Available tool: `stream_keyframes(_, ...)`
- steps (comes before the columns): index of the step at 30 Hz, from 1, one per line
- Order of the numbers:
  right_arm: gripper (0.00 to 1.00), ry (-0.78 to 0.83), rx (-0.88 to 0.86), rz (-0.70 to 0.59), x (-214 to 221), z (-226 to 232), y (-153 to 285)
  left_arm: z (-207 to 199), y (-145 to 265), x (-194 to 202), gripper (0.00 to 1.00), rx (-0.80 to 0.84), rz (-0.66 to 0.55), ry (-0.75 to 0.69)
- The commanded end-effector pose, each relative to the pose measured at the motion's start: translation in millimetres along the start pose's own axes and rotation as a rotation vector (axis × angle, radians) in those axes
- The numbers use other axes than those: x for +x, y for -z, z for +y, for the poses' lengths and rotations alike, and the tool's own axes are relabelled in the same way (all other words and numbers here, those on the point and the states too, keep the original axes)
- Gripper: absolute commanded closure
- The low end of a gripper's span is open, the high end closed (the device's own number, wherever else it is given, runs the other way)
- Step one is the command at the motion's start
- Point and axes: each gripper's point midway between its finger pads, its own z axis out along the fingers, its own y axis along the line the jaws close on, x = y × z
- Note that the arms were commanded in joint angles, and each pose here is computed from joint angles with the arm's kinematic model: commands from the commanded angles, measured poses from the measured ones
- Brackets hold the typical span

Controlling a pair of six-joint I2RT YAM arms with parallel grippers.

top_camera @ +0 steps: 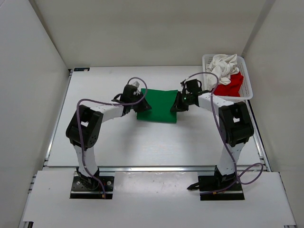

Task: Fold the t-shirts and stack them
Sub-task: Fold the long partially folded tshirt into a neat square

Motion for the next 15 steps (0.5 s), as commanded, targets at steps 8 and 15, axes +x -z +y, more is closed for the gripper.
stream_keyframes(8,1.0,-0.114,0.003,0.058,62,-55,-33,73,23,72,0.69,-0.014,0.039,0.168)
stream_keyframes(15,1.0,-0.083,-0.013,0.028,56,-41,-13,53,81,59,0.52,0.079,-0.088,0.171)
